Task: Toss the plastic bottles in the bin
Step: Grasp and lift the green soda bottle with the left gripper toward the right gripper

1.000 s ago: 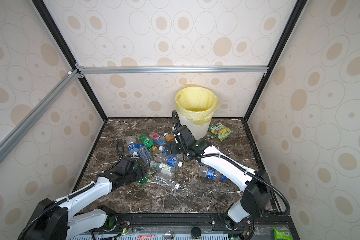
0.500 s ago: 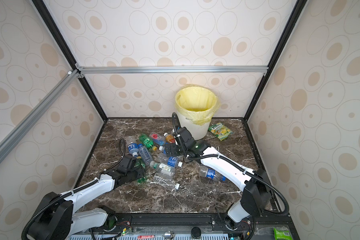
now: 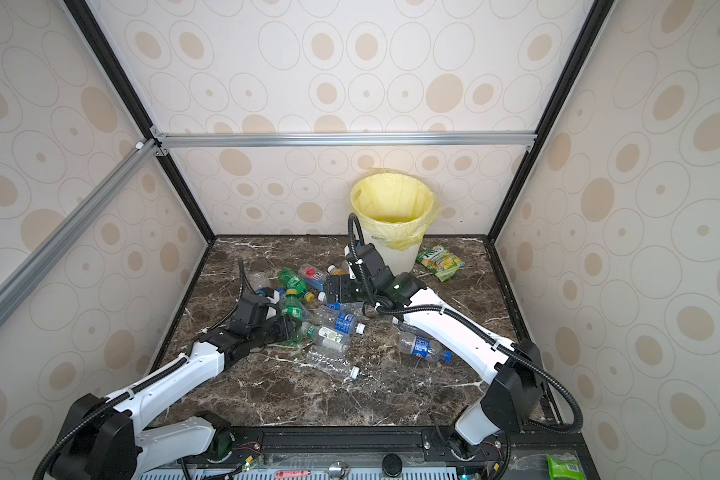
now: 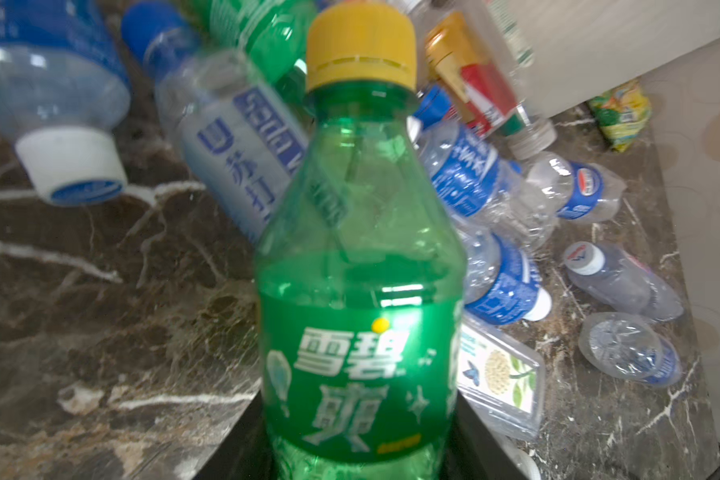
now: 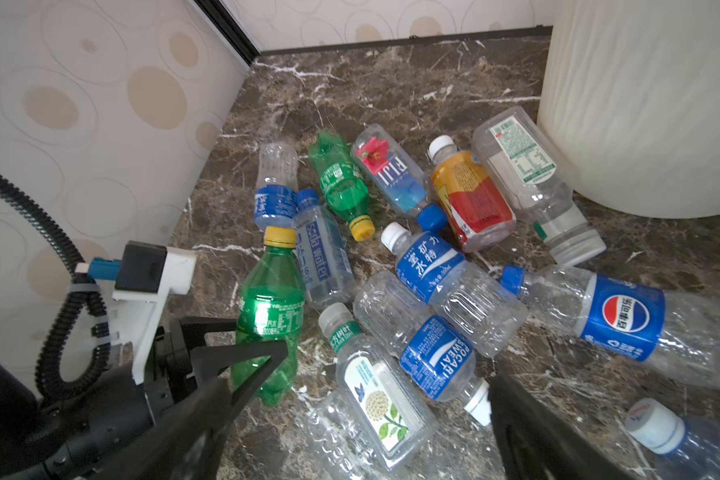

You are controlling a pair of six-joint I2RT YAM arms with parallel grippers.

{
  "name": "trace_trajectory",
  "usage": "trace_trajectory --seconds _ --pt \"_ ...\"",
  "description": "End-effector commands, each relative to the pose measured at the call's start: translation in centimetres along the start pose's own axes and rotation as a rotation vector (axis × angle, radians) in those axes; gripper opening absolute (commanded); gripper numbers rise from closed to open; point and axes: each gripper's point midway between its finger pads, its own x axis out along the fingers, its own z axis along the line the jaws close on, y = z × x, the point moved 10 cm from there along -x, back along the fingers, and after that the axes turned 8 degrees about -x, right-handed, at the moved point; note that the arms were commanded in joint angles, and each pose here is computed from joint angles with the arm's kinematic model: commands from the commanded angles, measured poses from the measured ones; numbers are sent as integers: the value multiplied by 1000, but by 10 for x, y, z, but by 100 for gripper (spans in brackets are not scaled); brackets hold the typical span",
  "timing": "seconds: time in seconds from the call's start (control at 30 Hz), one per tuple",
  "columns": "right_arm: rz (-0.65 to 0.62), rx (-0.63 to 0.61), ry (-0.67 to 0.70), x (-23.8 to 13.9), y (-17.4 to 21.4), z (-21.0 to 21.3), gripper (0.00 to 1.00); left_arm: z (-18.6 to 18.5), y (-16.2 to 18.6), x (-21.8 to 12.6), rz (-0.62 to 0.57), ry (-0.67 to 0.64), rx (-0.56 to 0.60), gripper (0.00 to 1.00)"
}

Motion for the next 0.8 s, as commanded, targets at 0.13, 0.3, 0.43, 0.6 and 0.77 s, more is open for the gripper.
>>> trace_trajectory --seconds 0.13,0.3,0.43,0.6,0.77 --pt "-63 113 -64 -14 -35 -7 96 -58 -57 -33 -202 236 177 53" --pt "-136 114 -78 -31 -58 -6 94 -92 -92 -33 -257 305 268 53" --pt "-176 119 -86 -36 -70 -4 94 -107 -94 -24 -269 397 303 53" --pt "-189 105 -91 -28 -77 -5 92 -111 -80 -14 -231 460 340 54" --pt "-170 110 -118 -9 -77 -4 85 -115 -69 -20 -238 497 366 55"
